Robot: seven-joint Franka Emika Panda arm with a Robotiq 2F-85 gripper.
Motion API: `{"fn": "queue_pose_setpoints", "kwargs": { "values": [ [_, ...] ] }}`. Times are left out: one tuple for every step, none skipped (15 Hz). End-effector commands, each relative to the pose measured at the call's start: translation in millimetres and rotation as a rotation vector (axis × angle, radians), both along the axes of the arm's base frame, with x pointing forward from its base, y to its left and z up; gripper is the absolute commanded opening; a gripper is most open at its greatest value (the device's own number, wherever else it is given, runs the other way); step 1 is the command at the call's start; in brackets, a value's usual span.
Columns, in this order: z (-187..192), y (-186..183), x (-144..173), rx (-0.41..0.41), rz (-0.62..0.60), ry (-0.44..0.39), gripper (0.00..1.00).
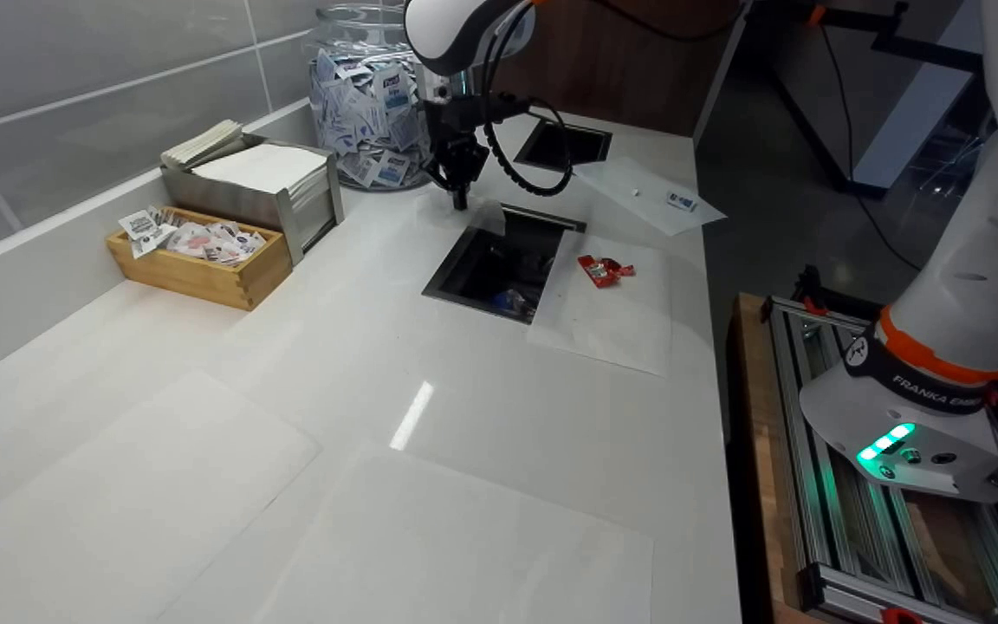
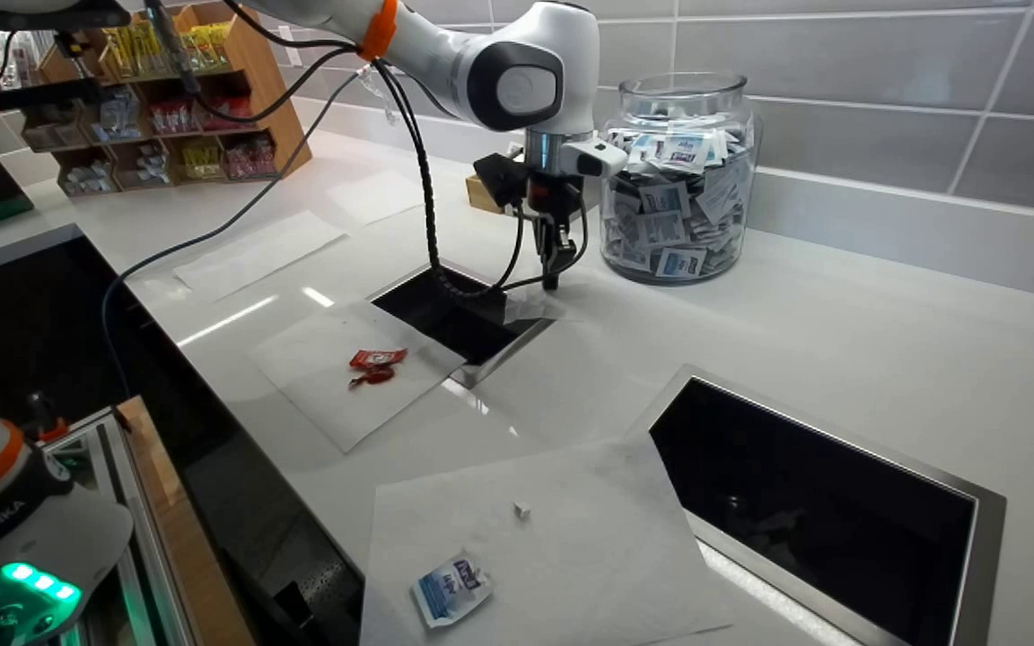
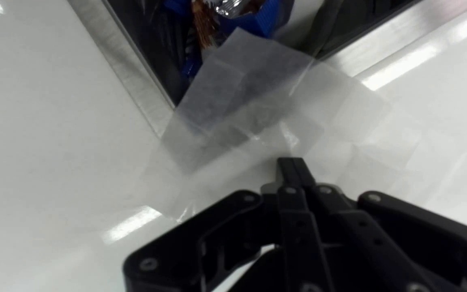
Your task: Use the napkin in the middle to wipe the counter
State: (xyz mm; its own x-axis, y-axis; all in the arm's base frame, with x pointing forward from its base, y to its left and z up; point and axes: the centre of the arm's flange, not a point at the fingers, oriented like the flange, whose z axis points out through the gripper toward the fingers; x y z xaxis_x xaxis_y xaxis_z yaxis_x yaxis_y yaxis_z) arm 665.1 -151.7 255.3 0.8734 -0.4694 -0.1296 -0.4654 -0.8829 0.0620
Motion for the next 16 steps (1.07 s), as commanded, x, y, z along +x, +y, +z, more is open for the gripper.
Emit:
{"fn": "queue_pose_setpoints", "kwargs": {
  "values": [
    [-0.8,-45.7,-16.3,-0.001,-0.072,-0.017,0.00],
    [-0.5,-61.0,-23.0,-0.006,-0.106,-0.019,0.00],
    [-0.8,-76.6,-31.4,-0.019,-0.136,-0.024,0.00],
    [-1.8,-90.7,-38.3,-0.024,-0.164,-0.026,0.00],
    [-3.2,-103.0,-44.7,-0.024,-0.189,-0.027,0.00],
    [-5.7,-113.0,-51.0,-0.028,-0.209,-0.028,0.00],
    [-8.2,-119.6,-55.9,-0.027,-0.224,-0.026,0.00],
    [-8.9,-124.2,-58.6,-0.029,-0.234,-0.030,0.00],
    [-7.8,-126.8,-60.3,-0.027,-0.240,-0.033,0.00],
    [-7.4,-127.9,-61.3,-0.026,-0.245,-0.035,0.00],
    [-7.2,-127.9,-62.4,-0.024,-0.249,-0.034,0.00],
    [-7.2,-127.6,-63.0,-0.024,-0.250,-0.035,0.00],
    [-7.1,-127.2,-63.5,-0.025,-0.252,-0.036,0.00],
    [-7.0,-126.7,-64.1,-0.026,-0.253,-0.035,0.00],
    [-6.8,-125.9,-64.5,-0.024,-0.253,-0.033,0.00],
    [-6.6,-125.4,-64.8,-0.025,-0.253,-0.033,0.00]
  ]
}}
